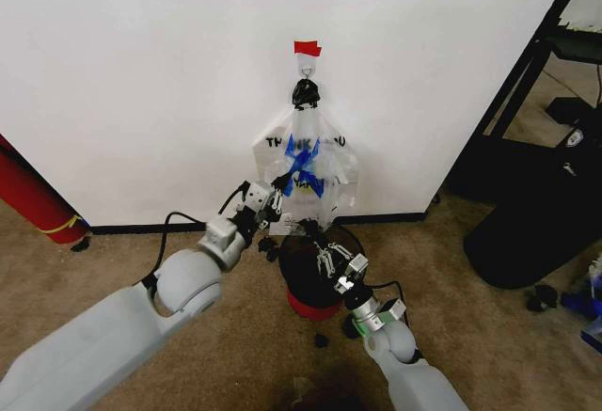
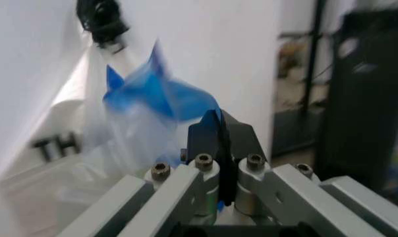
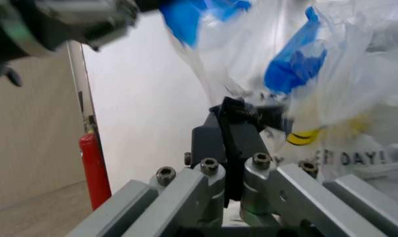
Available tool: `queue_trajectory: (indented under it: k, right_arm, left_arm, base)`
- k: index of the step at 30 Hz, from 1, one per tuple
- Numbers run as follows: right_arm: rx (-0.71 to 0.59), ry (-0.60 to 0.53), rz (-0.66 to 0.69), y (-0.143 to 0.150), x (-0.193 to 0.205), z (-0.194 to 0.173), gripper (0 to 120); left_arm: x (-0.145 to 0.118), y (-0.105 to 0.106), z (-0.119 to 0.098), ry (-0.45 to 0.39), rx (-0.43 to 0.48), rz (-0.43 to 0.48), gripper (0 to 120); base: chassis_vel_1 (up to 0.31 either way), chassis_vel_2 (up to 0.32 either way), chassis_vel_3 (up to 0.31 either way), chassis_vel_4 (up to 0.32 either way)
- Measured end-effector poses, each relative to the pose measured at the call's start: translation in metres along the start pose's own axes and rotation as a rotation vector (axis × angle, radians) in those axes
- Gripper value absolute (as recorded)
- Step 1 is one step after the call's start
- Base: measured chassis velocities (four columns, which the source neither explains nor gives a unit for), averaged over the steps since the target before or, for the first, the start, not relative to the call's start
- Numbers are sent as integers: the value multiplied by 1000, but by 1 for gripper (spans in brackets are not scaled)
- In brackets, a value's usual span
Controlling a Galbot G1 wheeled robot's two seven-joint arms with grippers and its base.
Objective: Pick up the garbage bag from the wall and place it over the trash bin.
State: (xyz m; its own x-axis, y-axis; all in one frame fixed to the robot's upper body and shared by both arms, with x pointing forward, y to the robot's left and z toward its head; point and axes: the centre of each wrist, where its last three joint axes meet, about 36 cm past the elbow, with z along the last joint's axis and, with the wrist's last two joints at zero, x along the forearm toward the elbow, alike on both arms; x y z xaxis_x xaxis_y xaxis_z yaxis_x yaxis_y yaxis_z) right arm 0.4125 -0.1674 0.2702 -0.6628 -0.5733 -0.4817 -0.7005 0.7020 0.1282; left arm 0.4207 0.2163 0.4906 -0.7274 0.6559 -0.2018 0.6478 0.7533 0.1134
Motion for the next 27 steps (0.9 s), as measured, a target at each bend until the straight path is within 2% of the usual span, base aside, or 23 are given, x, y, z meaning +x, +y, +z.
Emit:
queue_trajectory:
  k: [3,5,14,23,27]
  right_arm:
    - [-1,3,11,-1,1,2,0]
    - [-4,0,22,-1,2,4,0]
    - [-8,-9,20,-2,14,0,0]
    - [22,8,-46,-8,37,-25,0]
    - [54,35,-158,-18,52,-48,15]
  left_arm:
    - [10,7,4,-58,48,66,0]
    - [12,11,7,-82,62,76,0]
    - [-1,12,15,-165,144,14,0]
    - [-10,5,27,-173,186,-26,0]
    - [-10,5,30,-168,184,-34,0]
  base:
    - [0,0,0,0]
    - [0,0,0,0]
    - [0,0,0,0]
    - [0,0,0,0]
    - [0,0,0,0]
